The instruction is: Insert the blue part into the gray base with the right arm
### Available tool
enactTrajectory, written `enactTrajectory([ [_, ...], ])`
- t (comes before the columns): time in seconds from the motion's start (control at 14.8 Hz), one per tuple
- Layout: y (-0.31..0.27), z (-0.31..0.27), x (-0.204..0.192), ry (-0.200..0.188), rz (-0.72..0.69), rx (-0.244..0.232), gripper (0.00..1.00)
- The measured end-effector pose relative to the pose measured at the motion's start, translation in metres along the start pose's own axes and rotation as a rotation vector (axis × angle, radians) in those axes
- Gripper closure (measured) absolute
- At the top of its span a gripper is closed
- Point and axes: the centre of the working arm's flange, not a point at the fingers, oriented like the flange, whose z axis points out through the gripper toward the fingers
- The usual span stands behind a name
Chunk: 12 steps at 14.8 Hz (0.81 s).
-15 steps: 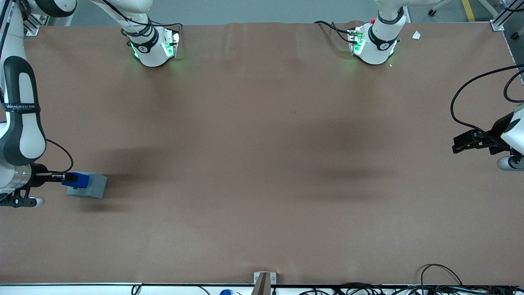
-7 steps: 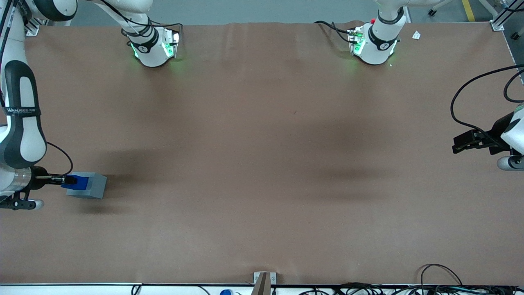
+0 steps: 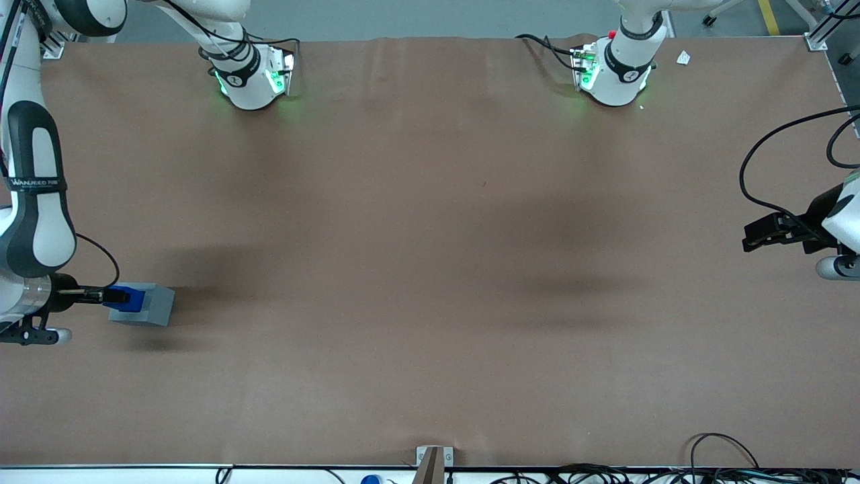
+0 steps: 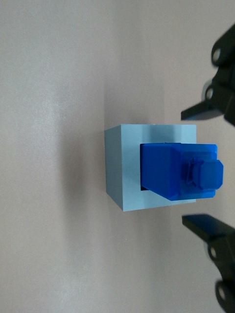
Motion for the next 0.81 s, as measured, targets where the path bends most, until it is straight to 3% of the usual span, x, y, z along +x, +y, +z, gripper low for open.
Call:
enactTrajectory([
  [0.07, 0.001, -0.003, 0.001, 0.005, 0.001, -0.001, 0.00],
  [0.47, -0.007, -0.070, -0.012, 0.014, -0.007, -0.001, 0.00],
  [0.61, -0.022, -0.109, -0.029, -0.007, -0.023, 0.003, 0.00],
  [0.81, -0.062, -0.199, -0.075, 0.000, -0.066, -0.009, 0.00],
])
